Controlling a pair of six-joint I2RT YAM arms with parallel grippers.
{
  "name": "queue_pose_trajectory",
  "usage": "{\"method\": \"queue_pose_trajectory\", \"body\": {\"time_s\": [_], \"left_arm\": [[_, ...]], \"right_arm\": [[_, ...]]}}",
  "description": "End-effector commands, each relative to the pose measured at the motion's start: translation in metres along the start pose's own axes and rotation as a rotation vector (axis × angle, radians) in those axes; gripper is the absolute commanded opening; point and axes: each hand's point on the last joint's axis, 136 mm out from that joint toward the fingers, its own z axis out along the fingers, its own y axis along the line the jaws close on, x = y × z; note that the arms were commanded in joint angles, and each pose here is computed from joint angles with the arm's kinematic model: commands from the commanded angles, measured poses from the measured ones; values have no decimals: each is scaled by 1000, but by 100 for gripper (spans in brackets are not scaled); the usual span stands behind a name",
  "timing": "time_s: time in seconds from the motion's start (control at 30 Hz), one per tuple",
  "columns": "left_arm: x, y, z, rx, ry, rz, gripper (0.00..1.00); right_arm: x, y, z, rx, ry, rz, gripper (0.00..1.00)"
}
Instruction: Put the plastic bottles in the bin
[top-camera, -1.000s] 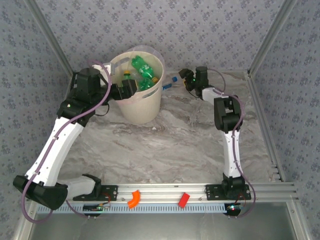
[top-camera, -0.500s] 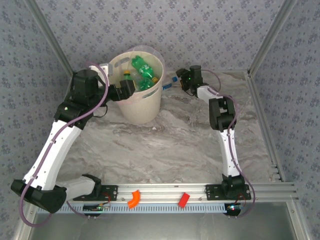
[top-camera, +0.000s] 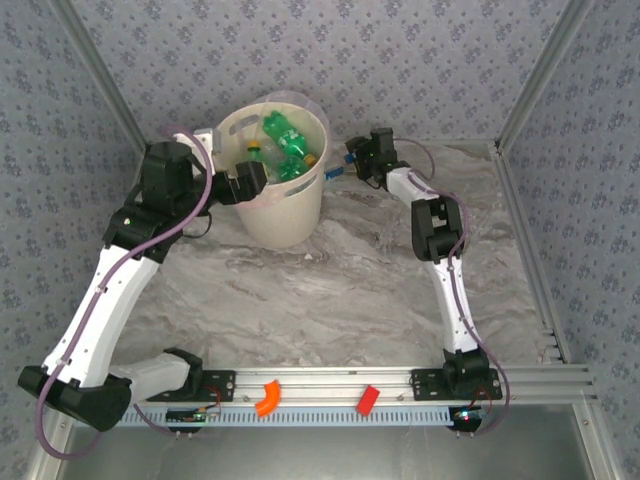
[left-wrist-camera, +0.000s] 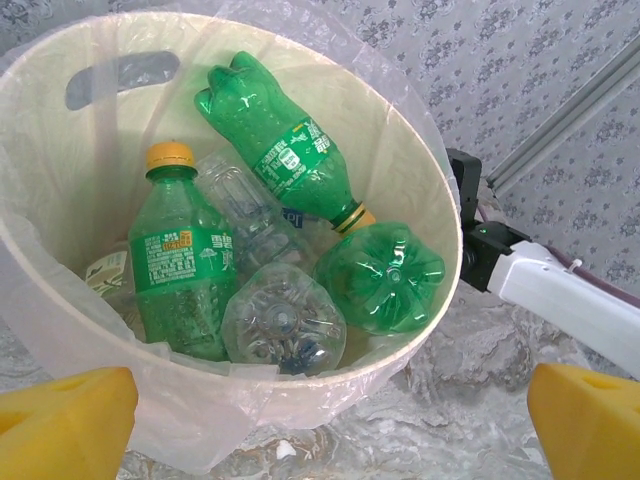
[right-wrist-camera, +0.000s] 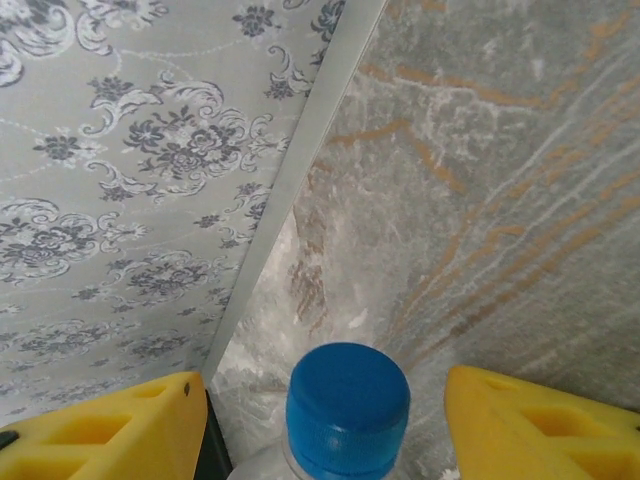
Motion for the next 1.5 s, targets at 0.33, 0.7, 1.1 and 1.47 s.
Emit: {"method": "queue_pose_trajectory", "body": {"time_s": [0.33, 0.7, 1.1, 1.47], "left_arm": [[-6, -1, -14, -11, -37, 35, 100], [-6, 0, -16, -14, -42, 38, 100], [-4, 2, -17, -21, -44, 38, 100], [-8, -1, -24, -10, -60, 28, 100]], "right_arm": [[16, -38, 27, 61, 76, 13, 59], [21, -63, 29, 144, 93, -48, 50], [9, -50, 13, 74, 77, -54, 33], [-27, -20, -33, -62, -19, -45, 25]]}}
